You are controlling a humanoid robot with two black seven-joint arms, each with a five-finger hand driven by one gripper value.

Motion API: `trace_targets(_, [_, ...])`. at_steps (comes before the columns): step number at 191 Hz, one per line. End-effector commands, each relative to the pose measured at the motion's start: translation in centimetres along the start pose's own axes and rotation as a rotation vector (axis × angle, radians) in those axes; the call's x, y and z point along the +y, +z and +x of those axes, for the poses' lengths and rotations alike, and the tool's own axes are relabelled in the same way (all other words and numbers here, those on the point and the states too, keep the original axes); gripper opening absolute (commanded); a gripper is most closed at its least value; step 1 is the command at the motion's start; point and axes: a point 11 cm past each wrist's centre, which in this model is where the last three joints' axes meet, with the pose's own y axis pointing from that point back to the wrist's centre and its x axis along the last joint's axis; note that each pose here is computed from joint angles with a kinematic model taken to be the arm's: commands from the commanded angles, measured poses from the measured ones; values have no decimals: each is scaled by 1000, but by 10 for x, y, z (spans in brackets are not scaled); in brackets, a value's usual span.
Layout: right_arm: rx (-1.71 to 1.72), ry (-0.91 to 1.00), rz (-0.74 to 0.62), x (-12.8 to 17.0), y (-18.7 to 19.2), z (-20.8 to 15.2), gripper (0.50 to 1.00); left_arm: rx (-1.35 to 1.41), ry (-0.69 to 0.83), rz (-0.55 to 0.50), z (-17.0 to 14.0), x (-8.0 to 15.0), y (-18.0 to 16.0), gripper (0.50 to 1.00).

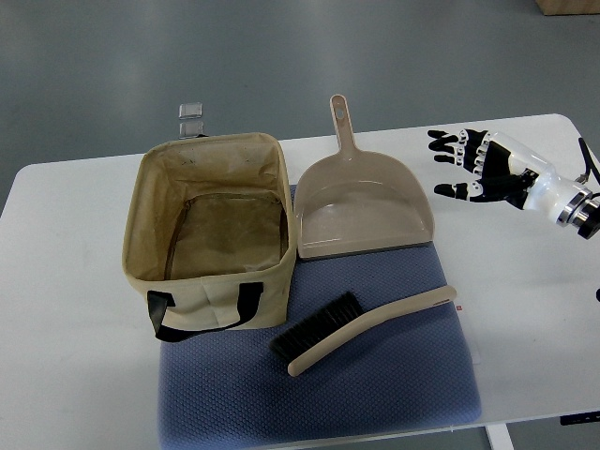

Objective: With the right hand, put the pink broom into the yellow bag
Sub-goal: 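Move the right hand toward the beige brush handle near the dustpan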

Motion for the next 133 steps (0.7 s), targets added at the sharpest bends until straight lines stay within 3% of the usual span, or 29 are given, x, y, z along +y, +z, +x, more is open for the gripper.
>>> trace_targets(1, [140,-96,-43,1,1,-13,921,0,0,0,0,0,0,1000])
trace_targets(53, [509,-295,-78,3,9,-64,921,0,0,0,0,0,0,1000])
trace_targets(133, [882,-418,-89,8,31,-93,919,0,0,0,0,0,0,1000])
